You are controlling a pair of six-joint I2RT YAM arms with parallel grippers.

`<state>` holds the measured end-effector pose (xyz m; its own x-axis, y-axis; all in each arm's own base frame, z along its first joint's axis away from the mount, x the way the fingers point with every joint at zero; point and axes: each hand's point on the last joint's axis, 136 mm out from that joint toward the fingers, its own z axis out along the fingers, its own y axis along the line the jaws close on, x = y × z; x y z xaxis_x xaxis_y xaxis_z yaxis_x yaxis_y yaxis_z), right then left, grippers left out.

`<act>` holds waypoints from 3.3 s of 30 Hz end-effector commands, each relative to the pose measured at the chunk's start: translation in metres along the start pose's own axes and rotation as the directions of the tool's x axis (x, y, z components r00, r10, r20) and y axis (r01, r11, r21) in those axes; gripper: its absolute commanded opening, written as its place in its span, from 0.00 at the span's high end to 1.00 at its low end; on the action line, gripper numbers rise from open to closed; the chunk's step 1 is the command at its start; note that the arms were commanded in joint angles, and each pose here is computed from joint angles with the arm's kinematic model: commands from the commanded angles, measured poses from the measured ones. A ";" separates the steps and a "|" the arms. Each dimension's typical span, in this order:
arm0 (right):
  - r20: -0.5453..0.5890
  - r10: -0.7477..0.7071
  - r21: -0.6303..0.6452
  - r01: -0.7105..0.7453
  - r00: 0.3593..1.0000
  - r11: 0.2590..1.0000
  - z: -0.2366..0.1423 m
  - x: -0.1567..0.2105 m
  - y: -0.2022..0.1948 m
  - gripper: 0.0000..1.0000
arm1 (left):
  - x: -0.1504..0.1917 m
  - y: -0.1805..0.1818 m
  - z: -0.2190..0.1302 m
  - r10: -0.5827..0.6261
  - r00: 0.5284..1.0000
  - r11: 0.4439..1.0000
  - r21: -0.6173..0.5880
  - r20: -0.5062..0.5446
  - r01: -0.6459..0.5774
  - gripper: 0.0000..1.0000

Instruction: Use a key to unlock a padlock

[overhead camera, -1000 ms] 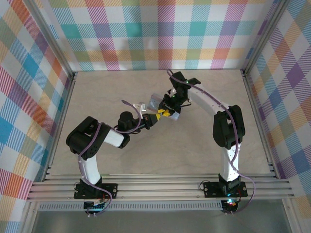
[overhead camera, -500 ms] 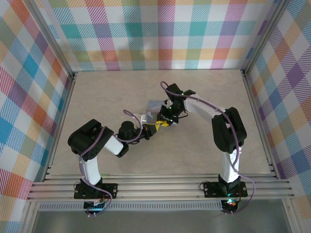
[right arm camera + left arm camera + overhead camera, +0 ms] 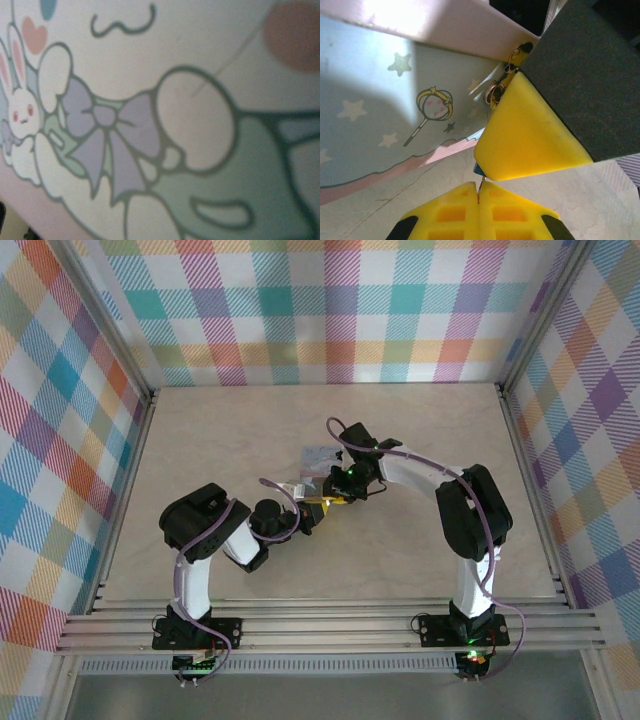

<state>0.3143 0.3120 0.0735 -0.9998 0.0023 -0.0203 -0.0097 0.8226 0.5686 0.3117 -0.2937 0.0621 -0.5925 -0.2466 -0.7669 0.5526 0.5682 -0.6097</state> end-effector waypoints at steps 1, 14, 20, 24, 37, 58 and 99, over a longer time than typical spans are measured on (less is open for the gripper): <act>-0.166 0.125 -0.007 -0.128 0.978 0.992 0.028 0.029 -0.015 0.88 | 0.041 0.005 -0.001 0.000 0.991 1.000 -0.017 -0.130 -0.002 1.00; -0.191 0.153 0.033 -0.149 0.970 0.988 0.036 0.032 -0.026 0.69 | 0.050 0.013 0.000 -0.008 0.989 0.999 -0.038 -0.148 0.002 1.00; -0.202 0.166 0.041 -0.161 0.965 0.986 0.038 0.033 -0.030 0.68 | 0.053 0.017 0.002 -0.015 0.988 0.999 -0.052 -0.151 0.007 1.00; -0.185 0.154 0.037 -0.150 0.970 0.988 0.034 0.031 -0.028 0.64 | 0.053 0.023 -0.002 -0.025 0.989 0.996 -0.089 -0.142 0.012 1.00; 0.001 0.187 -0.108 -0.186 0.982 0.977 0.007 0.005 0.003 0.50 | 0.049 0.028 -0.008 -0.047 0.984 0.986 -0.164 -0.174 0.018 1.00; 0.248 0.256 -0.114 -0.235 0.934 0.965 -0.018 0.006 -0.019 0.45 | 0.019 0.008 -0.020 -0.041 0.955 0.992 -0.128 -0.293 0.003 1.00; 0.219 0.323 -0.187 -0.286 0.921 0.940 0.032 0.025 -0.001 0.43 | -0.008 -0.012 -0.021 -0.121 0.949 0.992 -0.054 -0.291 0.110 1.00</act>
<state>0.3044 0.3199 0.0527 -0.8866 0.4599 -0.0493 0.2893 0.6345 0.7167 0.2914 -0.2773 0.0541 -0.8396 -0.0555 -0.5403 0.3912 0.6282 -0.6725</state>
